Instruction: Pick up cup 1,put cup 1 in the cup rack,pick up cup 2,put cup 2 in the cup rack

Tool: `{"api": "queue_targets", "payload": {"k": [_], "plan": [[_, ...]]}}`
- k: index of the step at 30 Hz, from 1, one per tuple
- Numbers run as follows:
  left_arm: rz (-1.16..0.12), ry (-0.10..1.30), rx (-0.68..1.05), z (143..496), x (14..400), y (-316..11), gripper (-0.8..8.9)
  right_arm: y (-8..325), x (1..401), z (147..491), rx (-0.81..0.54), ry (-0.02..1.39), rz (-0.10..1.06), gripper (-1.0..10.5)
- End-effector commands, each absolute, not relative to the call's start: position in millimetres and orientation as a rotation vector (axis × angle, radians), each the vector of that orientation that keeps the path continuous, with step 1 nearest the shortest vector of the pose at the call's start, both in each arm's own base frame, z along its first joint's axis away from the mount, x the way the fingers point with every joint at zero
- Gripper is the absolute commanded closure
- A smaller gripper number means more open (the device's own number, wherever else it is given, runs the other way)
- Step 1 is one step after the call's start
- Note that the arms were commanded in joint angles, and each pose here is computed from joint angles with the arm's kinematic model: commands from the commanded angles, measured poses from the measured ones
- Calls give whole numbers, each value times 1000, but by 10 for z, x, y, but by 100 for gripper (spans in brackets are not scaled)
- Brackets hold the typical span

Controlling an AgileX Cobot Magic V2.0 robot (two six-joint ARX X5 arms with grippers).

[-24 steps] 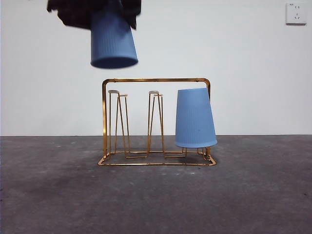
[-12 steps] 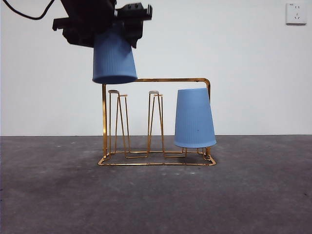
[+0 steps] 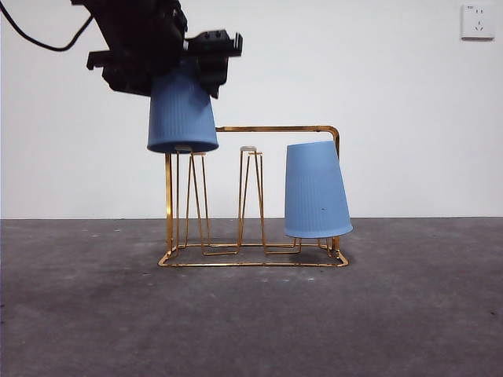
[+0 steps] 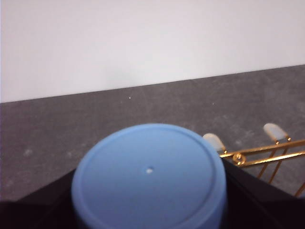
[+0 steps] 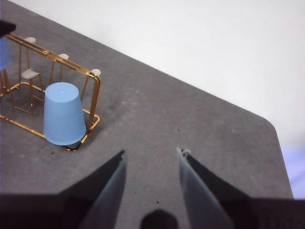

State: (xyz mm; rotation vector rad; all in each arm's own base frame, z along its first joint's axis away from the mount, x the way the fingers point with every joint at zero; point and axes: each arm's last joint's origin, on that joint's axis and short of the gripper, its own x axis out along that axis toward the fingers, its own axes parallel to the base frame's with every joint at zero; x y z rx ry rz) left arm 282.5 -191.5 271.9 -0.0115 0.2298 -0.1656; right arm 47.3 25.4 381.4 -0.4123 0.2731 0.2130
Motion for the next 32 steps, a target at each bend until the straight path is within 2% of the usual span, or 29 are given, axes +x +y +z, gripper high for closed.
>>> {"api": "queue_targets", "payload": {"k": [1,13,32], "plan": [[-163,253,-14,2613,2865,-1924,820,257,475,3820,-393,270,214,761],[-149,342,-33,2387,2926,-1968,820,257,475,3820,-394,271,214,761],[-131,417,-20,2289,2916,-1953,820,257,475,3821,-393,269,214,761]]}}
